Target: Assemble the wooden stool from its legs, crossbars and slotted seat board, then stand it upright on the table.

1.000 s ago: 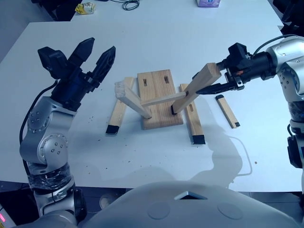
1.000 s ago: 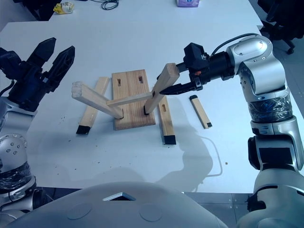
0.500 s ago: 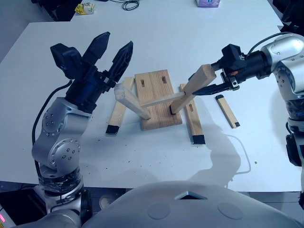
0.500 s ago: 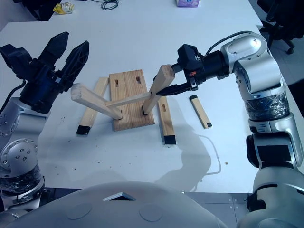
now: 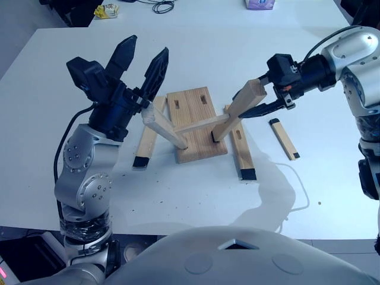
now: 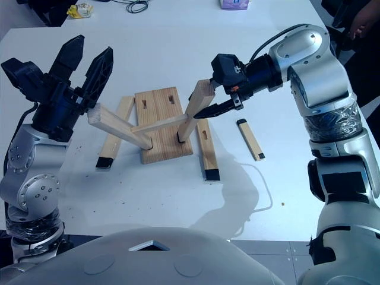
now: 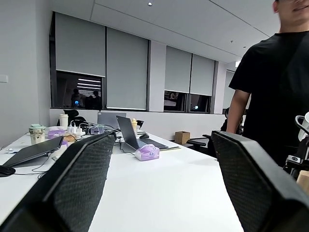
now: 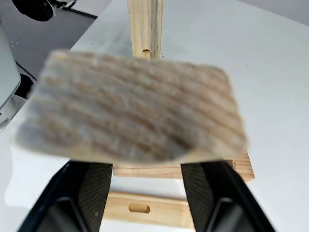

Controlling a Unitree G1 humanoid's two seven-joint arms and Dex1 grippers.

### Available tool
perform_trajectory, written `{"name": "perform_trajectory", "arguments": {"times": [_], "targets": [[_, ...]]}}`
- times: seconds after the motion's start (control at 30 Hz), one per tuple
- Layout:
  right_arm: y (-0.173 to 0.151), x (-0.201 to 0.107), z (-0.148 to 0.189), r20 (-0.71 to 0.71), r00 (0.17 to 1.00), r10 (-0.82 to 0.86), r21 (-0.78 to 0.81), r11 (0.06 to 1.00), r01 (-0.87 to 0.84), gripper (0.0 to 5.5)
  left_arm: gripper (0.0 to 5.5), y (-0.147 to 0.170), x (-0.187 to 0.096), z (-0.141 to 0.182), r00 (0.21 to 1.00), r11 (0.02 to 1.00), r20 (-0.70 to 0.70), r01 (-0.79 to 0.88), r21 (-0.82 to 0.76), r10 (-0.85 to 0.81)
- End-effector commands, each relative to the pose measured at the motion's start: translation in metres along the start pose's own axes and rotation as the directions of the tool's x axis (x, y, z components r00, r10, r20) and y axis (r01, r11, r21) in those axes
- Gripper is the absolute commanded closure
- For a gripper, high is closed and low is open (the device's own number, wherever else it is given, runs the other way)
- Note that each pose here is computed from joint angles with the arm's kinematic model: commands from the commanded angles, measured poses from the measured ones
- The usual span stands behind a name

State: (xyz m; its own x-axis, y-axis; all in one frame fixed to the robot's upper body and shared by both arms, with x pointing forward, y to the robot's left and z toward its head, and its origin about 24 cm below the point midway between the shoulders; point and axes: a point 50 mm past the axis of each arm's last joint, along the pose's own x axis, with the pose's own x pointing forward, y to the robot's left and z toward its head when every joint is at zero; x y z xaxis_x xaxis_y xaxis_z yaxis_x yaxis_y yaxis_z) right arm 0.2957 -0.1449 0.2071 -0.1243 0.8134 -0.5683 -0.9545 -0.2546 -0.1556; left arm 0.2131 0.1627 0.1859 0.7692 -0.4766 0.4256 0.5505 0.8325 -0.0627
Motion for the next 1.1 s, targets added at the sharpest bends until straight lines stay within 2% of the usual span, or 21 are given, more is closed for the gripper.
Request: {"name": "perform_trajectory", "arguments": {"times": [0.03,0.13,0.23,0.37,0.43,0.6,0.67,0.8,0.9,1.0,1.1], "targets": [[0.000,0.033,0.002,-0.048,0.995,0.091,-0.020,0.996,-0.092,3.48,1.83,-0.007,0.002,-0.021,0.996,0.999,-0.091,0.010,-0.040,-0.014],[-0.001,0.036,0.004,-0.040,0.996,0.083,-0.006,0.996,-0.084,3.48,1.83,-0.008,0.006,-0.023,0.997,0.999,-0.082,0.010,-0.040,-0.013],[-0.002,0.035,0.000,-0.032,0.999,0.041,0.040,0.998,-0.040,3.48,1.83,0.005,0.008,-0.019,0.997,0.999,-0.051,-0.052,-0.001,0.052],[-0.001,0.031,-0.004,-0.017,1.000,-0.004,0.101,0.995,0.006,3.48,1.83,0.040,0.006,0.019,0.967,0.971,0.104,-0.236,0.025,0.232],[-0.001,0.030,-0.003,-0.012,1.000,-0.020,0.120,0.993,0.022,3.48,1.83,0.047,0.007,0.039,0.942,0.957,0.179,-0.290,0.002,0.285],[-0.002,0.028,-0.006,-0.022,0.998,-0.067,0.153,0.986,0.069,3.48,1.83,0.025,0.018,0.065,0.938,0.966,0.233,-0.256,-0.041,0.258],[-0.002,0.027,-0.007,-0.024,0.997,-0.080,0.161,0.983,0.083,3.48,2.13,0.008,0.021,0.059,0.957,0.972,0.169,-0.232,-0.043,0.236],[0.000,0.026,-0.010,-0.027,0.994,-0.105,0.183,0.977,0.108,3.48,2.73,-0.043,0.016,0.038,0.998,0.996,-0.015,-0.059,-0.061,0.058],[0.004,0.023,-0.016,-0.034,0.990,-0.135,0.208,0.968,0.139,3.48,3.31,-0.057,0.003,0.032,0.993,0.993,-0.105,0.040,-0.111,-0.052],[0.009,0.020,-0.021,-0.040,0.986,-0.161,0.231,0.959,0.166,3.48,3.80,-0.055,-0.001,0.031,0.990,0.990,-0.143,0.003,-0.144,-0.023],[0.009,0.021,-0.024,-0.040,0.984,-0.175,0.241,0.954,0.180,3.48,4.31,-0.051,-0.002,0.017,0.970,0.983,-0.224,-0.130,-0.128,0.099]]}}
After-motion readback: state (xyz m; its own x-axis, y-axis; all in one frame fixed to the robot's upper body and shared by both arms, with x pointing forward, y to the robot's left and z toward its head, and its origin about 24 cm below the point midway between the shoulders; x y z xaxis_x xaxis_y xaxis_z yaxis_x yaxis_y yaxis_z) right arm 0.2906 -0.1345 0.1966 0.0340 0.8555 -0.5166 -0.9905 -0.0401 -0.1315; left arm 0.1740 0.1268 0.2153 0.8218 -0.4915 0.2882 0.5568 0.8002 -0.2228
